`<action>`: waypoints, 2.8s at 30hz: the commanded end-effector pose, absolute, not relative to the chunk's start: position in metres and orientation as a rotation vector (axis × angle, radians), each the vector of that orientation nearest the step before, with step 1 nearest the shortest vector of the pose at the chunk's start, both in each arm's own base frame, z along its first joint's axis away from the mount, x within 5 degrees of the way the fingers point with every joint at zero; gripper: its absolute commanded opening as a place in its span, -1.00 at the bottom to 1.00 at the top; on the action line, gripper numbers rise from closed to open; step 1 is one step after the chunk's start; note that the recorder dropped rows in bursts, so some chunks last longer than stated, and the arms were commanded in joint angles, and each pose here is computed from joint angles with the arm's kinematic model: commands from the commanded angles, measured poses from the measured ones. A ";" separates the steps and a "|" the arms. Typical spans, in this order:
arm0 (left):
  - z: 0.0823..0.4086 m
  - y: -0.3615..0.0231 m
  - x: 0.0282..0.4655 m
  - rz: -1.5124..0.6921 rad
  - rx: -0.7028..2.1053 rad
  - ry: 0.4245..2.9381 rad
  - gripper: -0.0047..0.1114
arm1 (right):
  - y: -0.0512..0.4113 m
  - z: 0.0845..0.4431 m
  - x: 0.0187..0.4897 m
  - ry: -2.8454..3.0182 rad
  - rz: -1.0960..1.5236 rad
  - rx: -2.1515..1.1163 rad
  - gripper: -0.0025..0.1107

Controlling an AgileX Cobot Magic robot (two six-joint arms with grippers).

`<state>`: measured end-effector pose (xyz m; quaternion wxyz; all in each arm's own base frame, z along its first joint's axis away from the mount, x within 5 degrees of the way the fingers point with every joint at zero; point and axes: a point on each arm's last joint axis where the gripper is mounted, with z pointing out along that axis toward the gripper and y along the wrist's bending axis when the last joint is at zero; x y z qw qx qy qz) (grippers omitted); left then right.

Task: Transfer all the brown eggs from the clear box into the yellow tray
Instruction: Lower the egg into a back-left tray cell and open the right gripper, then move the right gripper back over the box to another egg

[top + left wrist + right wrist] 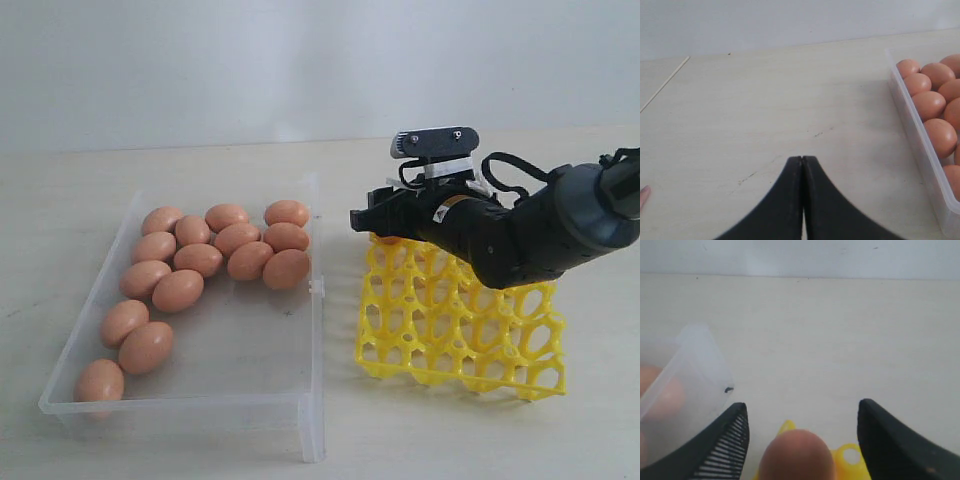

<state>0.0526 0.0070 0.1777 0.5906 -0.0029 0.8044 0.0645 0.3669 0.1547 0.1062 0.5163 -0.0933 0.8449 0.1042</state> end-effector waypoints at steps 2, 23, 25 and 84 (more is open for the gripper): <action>0.179 0.006 0.052 0.137 -0.008 1.862 -0.92 | 0.150 0.139 0.370 1.954 0.262 -0.205 0.13; 0.179 0.006 0.052 0.137 -0.008 1.862 -0.92 | 0.209 0.243 0.322 1.969 0.374 -0.537 -0.77; 0.179 0.006 0.052 0.137 -0.008 1.862 -0.92 | 0.226 0.246 0.312 1.973 0.377 -0.643 -0.96; 0.179 0.006 0.052 0.137 -0.008 1.862 -0.92 | 0.416 0.140 0.329 2.824 0.563 -1.041 0.16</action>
